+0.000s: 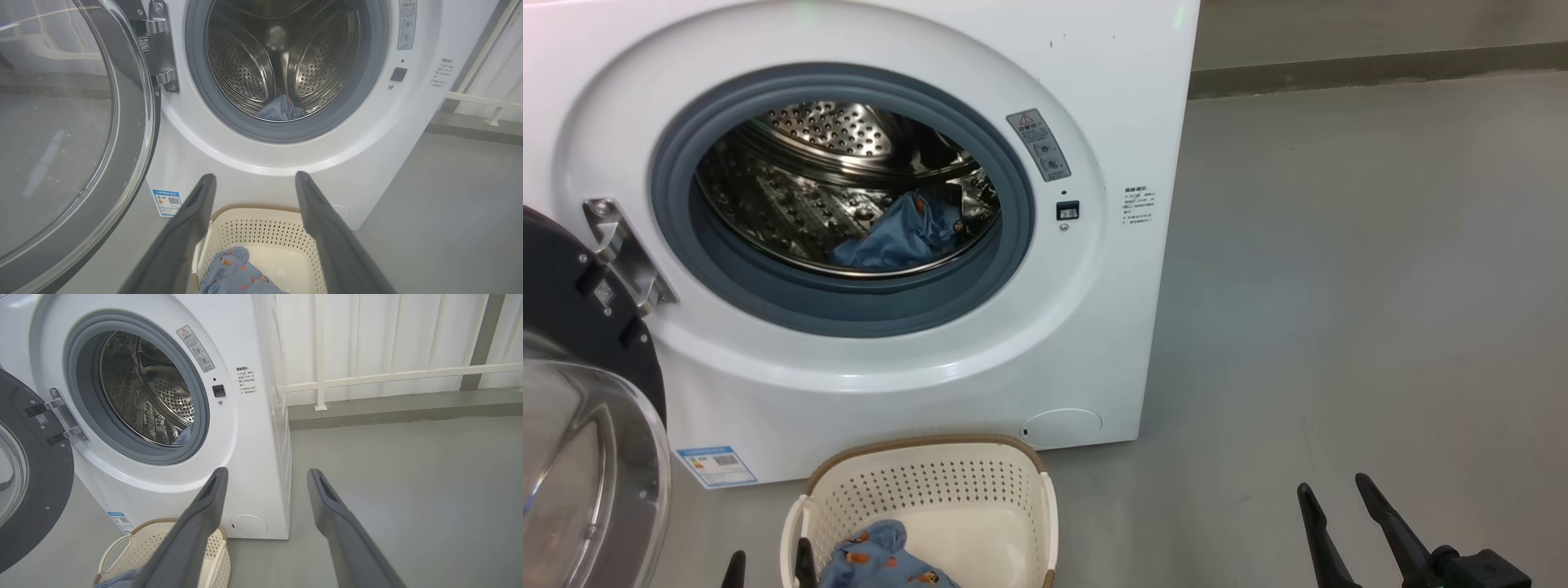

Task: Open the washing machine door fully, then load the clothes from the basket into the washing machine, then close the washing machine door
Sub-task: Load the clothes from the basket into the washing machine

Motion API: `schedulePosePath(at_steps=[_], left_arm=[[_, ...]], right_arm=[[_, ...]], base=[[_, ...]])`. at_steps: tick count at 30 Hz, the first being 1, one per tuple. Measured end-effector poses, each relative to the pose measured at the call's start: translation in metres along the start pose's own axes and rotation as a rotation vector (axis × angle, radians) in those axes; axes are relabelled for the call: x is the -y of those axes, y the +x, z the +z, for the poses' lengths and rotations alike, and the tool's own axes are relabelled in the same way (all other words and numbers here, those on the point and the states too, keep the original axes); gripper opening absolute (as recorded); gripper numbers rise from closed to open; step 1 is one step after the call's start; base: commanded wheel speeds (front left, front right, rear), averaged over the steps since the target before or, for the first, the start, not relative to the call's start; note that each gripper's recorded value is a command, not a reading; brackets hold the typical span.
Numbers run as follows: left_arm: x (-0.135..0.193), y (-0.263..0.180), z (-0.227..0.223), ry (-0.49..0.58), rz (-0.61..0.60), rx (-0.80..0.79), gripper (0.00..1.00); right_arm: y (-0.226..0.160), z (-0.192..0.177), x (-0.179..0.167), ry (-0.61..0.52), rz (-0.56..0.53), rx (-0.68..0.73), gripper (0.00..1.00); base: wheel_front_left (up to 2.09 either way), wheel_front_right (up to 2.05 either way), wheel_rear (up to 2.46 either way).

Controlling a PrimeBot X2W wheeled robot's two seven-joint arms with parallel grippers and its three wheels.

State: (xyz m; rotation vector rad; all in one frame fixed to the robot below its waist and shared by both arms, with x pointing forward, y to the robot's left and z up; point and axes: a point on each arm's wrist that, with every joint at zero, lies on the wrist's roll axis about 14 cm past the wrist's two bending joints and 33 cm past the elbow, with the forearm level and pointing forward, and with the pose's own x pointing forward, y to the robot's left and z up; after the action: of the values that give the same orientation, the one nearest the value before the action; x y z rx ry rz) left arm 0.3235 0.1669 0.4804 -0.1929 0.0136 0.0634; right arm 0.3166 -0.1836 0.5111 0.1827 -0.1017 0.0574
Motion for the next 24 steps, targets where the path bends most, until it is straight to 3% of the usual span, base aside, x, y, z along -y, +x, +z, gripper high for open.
schedulePosePath(at_steps=[10, 18, 24], left_arm=[[-0.001, 0.002, -0.005, -0.006, 0.003, -0.018, 1.0], [0.003, 0.001, -0.043, -0.042, -0.021, -0.165, 1.0], [0.004, 0.026, -0.073, -0.052, -0.042, -0.319, 1.0]], right_arm=[[0.0, -0.003, 0.002, 0.003, -0.008, -0.009, 1.0], [0.002, -0.011, 0.001, 0.012, -0.014, -0.036, 1.0], [0.023, -0.014, 0.001, 0.011, -0.016, -0.038, 1.0]], base=[[0.0, 0.0, 0.0], [0.0, 0.0, 0.0], [0.0, 0.0, 0.0]])
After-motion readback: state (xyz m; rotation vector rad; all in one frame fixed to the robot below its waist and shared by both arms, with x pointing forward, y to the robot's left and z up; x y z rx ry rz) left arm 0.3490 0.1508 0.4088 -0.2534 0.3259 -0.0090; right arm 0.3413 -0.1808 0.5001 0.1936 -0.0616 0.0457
